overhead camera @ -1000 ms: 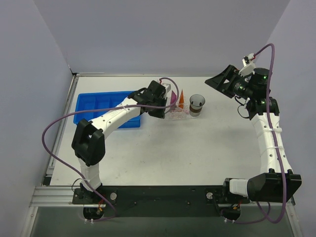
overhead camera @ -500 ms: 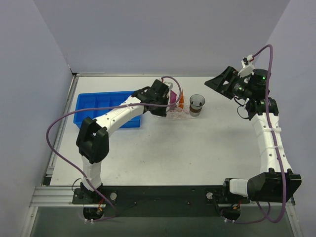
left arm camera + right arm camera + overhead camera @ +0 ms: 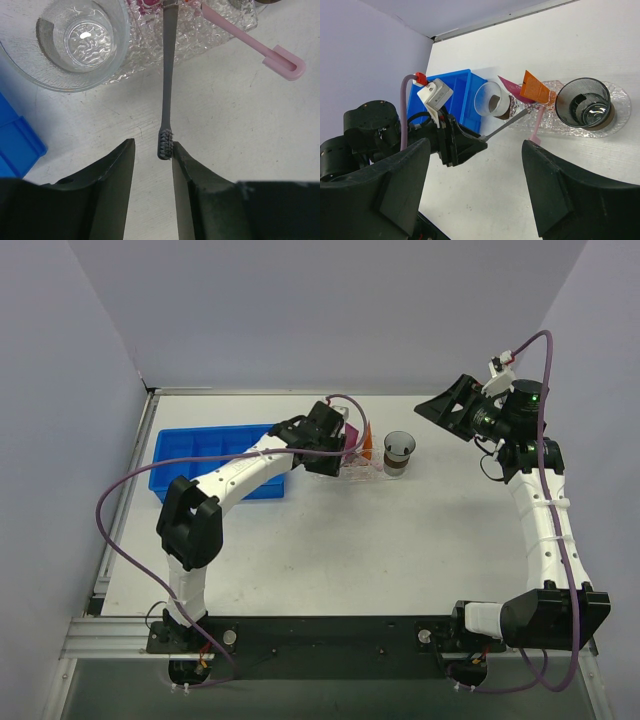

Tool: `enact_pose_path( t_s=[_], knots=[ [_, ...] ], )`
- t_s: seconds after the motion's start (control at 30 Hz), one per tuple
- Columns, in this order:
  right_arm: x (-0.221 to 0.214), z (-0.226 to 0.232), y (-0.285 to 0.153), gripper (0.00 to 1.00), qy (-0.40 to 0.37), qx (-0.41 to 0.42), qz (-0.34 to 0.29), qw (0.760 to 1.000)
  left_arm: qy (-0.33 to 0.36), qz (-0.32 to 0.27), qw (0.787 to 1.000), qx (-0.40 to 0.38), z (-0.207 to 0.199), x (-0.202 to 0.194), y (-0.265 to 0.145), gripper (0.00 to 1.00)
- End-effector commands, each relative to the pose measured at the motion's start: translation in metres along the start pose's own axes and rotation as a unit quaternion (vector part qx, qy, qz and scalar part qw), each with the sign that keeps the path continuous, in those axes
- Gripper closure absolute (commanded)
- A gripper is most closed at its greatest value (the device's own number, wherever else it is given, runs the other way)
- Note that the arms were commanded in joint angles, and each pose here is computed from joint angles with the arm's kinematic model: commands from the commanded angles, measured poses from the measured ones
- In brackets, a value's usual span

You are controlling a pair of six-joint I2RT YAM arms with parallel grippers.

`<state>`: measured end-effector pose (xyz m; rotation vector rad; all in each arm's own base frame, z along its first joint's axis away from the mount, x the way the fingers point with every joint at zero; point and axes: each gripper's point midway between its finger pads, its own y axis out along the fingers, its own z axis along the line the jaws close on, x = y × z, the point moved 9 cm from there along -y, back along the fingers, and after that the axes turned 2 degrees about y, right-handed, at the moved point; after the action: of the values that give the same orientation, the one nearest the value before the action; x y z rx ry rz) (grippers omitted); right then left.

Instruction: Prepare toiletry sets of a toothbrush and toothpaste on the tray

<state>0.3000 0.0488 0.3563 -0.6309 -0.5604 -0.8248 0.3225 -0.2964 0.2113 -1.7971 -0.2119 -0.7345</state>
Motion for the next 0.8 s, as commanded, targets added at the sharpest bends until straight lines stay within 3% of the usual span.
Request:
enact_pose_path(
  t_s=[0.0,0.13,0.3,0.6,0.77],
  knots=[
    [0.003,0.0,-0.002,0.31,-0.014,0.004,-0.012,1.0,0.005,-0.04,0.999,-0.004,-0.007,0.017,-0.014,0.52],
    [0.003,0.0,-0.003,0.31,-0.013,0.002,-0.013,1.0,0.004,-0.055,0.998,-0.001,-0.008,0.019,-0.018,0.38],
    [0.003,0.0,-0.004,0.31,-0.015,0.001,-0.015,1.0,0.002,-0.078,0.997,-0.006,-0.009,0.022,-0.024,0.32],
    [0.002,0.002,-0.007,0.3,-0.019,-0.002,-0.017,1.0,0.004,-0.132,0.991,-0.026,-0.008,0.024,-0.041,0.25],
    [0.002,0.002,-0.01,0.29,-0.029,-0.009,-0.019,0.999,0.005,-0.193,0.98,-0.038,-0.003,0.027,-0.063,0.25]
  ],
)
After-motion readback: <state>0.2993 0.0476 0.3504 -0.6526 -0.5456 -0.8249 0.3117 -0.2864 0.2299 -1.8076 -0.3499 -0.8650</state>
